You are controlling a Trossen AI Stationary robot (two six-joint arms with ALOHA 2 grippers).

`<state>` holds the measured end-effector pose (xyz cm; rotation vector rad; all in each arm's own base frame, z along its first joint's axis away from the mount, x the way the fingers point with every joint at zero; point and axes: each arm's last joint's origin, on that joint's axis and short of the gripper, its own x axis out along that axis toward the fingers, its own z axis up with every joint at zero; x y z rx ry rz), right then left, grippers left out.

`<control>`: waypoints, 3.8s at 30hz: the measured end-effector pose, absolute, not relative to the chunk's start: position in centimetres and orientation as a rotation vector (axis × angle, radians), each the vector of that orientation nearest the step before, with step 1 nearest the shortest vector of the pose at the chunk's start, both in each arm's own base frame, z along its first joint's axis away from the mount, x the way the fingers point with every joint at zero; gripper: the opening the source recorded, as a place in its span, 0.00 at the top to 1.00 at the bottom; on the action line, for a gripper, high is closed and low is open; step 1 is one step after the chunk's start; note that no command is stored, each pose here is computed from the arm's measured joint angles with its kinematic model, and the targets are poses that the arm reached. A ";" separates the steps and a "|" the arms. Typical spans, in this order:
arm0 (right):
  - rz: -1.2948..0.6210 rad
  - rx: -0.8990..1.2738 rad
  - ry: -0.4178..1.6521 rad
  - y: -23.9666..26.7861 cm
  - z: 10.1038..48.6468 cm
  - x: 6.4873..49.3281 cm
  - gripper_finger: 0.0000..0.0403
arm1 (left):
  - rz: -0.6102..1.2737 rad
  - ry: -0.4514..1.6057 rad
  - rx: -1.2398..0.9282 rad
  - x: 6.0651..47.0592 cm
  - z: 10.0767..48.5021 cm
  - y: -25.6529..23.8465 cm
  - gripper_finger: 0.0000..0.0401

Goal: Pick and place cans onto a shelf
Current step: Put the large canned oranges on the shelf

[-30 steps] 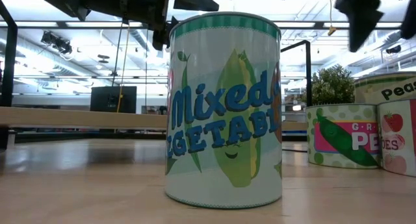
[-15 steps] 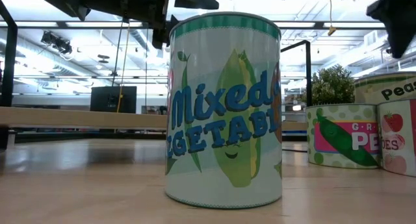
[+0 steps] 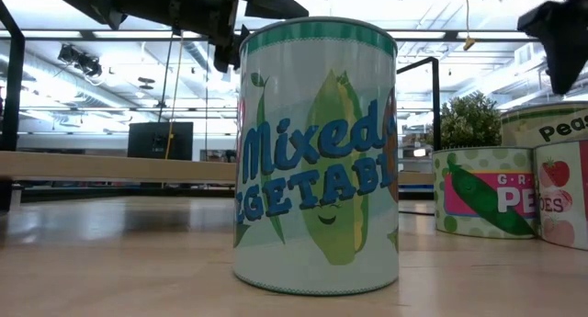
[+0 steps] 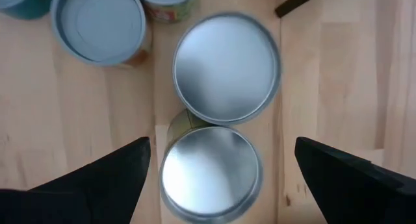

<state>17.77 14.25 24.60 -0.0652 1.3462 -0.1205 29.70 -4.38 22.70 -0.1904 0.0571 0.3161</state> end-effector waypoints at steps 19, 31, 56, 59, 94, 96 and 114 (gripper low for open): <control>-0.095 -0.085 1.425 13.5 19.8 16.6 0.04 | 0.317 0.060 -0.214 29.7 22.6 -4.4 0.03; -0.013 -0.060 1.472 13.6 18.8 16.4 0.21 | 0.316 0.062 -0.204 29.7 22.6 -4.4 0.03; -0.089 -0.076 1.378 14.3 31.4 20.2 0.19 | 0.194 0.050 -0.254 28.3 24.6 -5.3 0.03; -0.092 -0.087 1.404 14.6 31.6 20.7 0.19 | 0.218 0.070 -0.244 27.8 24.7 -5.7 0.03; 0.157 -0.371 1.195 6.8 31.1 37.8 0.19 | 0.404 0.138 -0.126 23.8 27.0 -5.3 0.03; 0.173 -0.376 1.185 6.3 31.0 38.2 0.19 | 0.397 0.143 -0.117 23.6 27.1 -5.4 0.03; 0.230 -0.467 1.233 7.9 25.8 41.4 0.19 | 0.245 0.230 -0.018 23.3 26.5 -6.9 0.03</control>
